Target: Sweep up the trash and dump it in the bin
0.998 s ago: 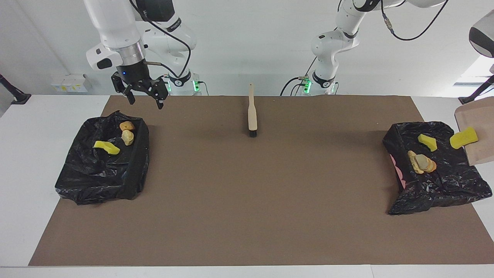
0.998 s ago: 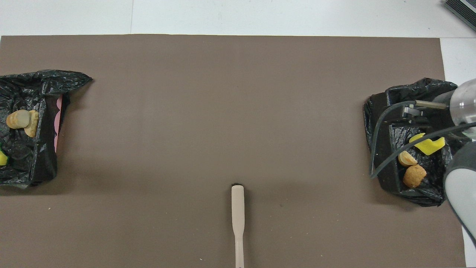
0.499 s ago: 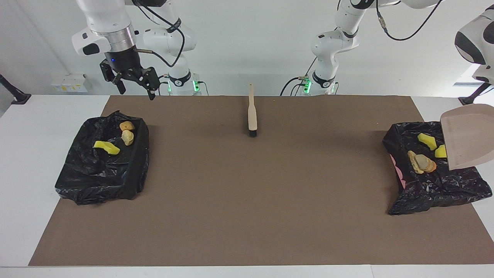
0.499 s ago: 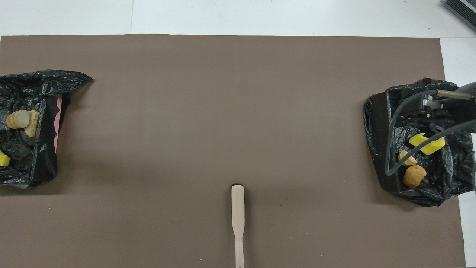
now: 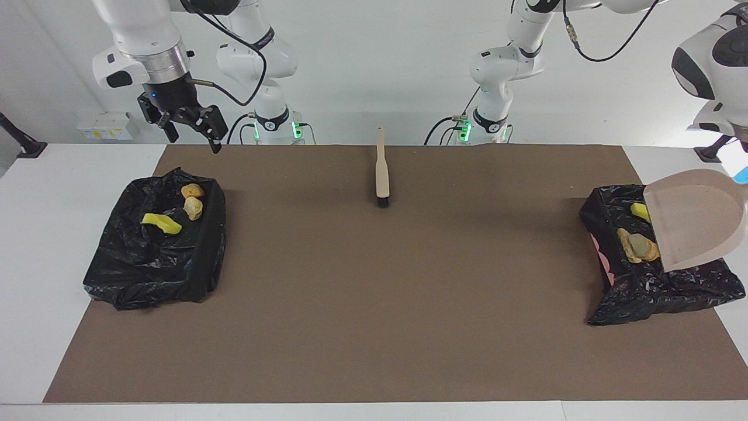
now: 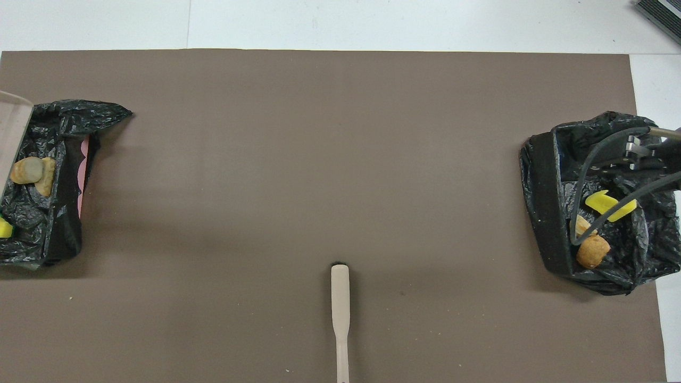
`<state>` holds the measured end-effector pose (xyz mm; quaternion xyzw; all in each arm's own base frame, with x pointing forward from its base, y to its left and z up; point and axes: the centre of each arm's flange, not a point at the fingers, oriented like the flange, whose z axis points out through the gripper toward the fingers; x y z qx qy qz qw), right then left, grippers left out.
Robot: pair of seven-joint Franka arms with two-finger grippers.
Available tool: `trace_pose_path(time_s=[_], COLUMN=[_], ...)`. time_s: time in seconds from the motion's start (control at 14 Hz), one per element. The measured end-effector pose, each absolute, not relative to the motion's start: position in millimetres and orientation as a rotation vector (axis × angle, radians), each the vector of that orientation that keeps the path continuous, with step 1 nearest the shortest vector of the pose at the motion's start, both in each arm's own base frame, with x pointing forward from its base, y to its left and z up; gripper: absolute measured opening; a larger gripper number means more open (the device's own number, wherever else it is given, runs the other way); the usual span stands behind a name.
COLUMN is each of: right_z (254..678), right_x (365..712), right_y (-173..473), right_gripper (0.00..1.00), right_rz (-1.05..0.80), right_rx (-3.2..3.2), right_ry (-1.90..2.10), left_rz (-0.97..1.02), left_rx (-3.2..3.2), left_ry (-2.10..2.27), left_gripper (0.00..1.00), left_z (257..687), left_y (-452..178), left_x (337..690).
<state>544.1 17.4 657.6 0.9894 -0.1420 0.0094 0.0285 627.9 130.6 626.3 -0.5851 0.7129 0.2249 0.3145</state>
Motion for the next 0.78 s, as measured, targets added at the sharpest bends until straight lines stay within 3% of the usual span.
trace_pose_path(time_s=[0.36,0.78], right_z=[657,656], right_x=[543,542], right_y=[16,18], right_gripper=[1.00,1.00], right_rz=[0.024,0.017], right_rx=[3.063,3.063], right_ry=[-0.357,-0.351], left_rz=[0.354,0.222], left_rx=[-1.853,-2.211], left_ry=[1.833,1.717], left_gripper=[0.32,0.32], left_z=[608,591], left_y=[92,-88], left_x=[625,588])
